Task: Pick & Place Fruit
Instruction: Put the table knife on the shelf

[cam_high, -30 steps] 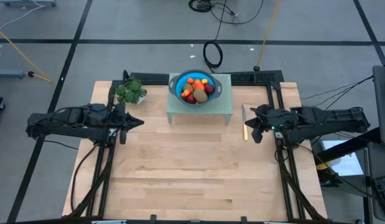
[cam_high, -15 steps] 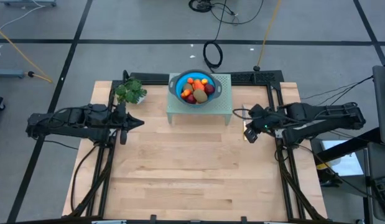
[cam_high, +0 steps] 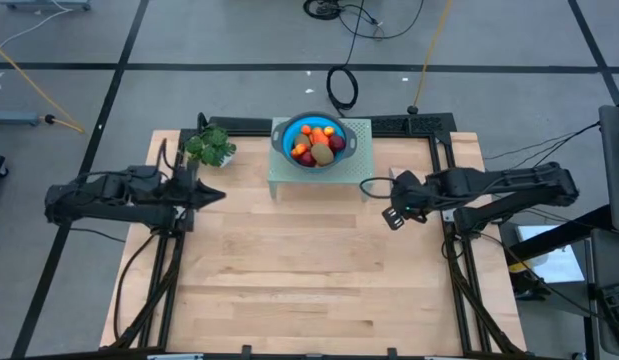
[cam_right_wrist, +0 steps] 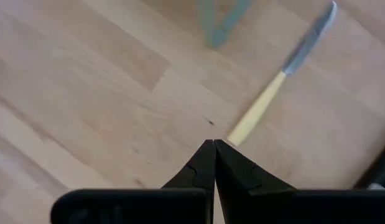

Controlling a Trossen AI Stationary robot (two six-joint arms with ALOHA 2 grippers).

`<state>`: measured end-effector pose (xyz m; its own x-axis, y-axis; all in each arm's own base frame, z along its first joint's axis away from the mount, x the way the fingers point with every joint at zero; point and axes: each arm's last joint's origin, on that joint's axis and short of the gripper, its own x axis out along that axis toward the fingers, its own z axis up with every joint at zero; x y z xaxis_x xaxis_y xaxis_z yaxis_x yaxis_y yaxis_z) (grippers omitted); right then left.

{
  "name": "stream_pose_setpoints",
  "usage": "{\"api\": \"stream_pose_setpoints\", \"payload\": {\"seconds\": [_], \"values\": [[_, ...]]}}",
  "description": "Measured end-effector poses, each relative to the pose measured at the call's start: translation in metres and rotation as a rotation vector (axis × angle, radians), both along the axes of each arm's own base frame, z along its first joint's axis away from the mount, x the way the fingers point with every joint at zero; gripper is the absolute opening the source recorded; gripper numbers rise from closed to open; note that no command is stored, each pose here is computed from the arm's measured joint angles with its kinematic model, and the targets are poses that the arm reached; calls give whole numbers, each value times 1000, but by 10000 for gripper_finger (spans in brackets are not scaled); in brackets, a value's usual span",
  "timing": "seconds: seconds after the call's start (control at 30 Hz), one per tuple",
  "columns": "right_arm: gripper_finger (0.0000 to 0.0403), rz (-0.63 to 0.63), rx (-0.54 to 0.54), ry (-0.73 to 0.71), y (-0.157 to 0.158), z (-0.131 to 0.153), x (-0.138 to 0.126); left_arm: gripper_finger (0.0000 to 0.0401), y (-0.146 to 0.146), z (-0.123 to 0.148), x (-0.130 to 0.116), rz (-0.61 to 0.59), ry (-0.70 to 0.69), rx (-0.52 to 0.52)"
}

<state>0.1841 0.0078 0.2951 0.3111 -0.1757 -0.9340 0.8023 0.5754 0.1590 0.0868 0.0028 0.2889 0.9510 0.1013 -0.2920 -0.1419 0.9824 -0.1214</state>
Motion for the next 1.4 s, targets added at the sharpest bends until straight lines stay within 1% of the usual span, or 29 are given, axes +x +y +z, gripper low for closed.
{"api": "stream_pose_setpoints", "payload": {"seconds": [0.13,0.3,0.4,0.63,0.8,1.03,1.17,1.4], "values": [[0,-39,14,37,0,-4,1,6,0,-2,-8,2,-39,1],[0,-73,37,50,1,-7,4,2,0,-14,-12,2,-92,0],[0,-111,49,55,1,-10,3,8,0,-21,-12,2,-131,-4],[0,-162,57,87,1,-20,0,2,0,-32,-18,3,-159,-10],[0,-161,52,121,0,-29,-3,11,0,-36,-21,4,-177,-19],[0,-159,45,148,0,-44,-5,3,0,-37,-22,4,-168,-20],[0,-127,38,151,0,-53,-5,12,0,-37,-22,7,-163,-31],[4,-73,20,185,0,-65,-8,3,0,-37,-22,7,-164,-34]]}}
